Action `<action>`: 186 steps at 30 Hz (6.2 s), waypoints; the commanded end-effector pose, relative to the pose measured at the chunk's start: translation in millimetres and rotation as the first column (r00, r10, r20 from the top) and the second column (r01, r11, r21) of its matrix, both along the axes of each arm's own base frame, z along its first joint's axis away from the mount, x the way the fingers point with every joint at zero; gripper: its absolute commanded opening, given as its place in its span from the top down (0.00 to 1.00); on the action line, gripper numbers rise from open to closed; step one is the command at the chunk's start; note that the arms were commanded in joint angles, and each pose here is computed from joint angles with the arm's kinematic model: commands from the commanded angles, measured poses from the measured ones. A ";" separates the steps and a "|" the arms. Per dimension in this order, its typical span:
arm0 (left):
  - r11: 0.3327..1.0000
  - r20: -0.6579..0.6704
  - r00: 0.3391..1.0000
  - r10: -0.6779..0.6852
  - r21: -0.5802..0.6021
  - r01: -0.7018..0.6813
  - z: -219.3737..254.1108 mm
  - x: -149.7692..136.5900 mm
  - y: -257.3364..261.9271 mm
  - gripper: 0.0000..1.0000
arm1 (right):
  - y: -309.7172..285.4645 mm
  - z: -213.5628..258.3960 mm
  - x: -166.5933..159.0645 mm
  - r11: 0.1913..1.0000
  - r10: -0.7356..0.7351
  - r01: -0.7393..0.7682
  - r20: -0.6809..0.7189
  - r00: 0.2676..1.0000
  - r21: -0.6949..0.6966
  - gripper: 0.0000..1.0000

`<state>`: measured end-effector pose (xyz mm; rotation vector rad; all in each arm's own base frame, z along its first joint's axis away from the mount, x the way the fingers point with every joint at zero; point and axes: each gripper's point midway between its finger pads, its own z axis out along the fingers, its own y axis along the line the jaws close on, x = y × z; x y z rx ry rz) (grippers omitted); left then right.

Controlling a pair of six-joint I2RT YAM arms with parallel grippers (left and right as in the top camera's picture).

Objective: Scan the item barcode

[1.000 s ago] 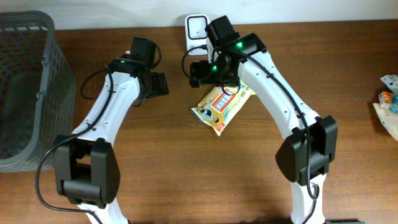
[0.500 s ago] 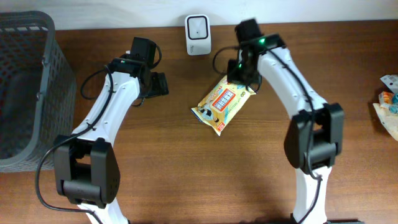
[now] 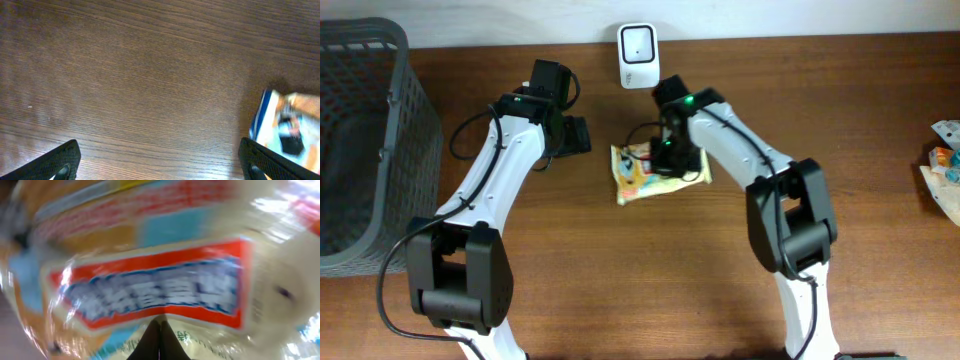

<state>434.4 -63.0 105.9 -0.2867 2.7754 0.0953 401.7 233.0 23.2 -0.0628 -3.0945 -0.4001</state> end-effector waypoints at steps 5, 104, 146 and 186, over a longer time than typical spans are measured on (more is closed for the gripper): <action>1.000 0.003 1.000 -0.005 0.009 0.005 1.8 -0.6 1.8 0.01 | 8.6 59.2 14.2 0.998 0.015 -0.017 0.041 0.999 0.056 0.96; 0.907 -0.219 0.919 -0.328 -0.344 0.242 -93.6 -47.7 -132.3 1.00 | -59.6 -5.0 -7.9 0.992 0.073 -0.066 -0.063 0.995 0.112 0.96; 0.994 -0.206 0.979 -0.004 -0.110 -0.019 -52.5 -12.3 13.3 0.02 | -48.1 -20.9 15.2 0.987 0.109 -0.110 0.015 0.994 0.118 0.00; 0.994 -0.192 0.981 -0.002 -0.108 -0.019 -54.8 -9.6 13.7 0.01 | -52.8 -4.2 23.6 0.979 0.195 -0.195 0.000 0.981 -0.060 0.96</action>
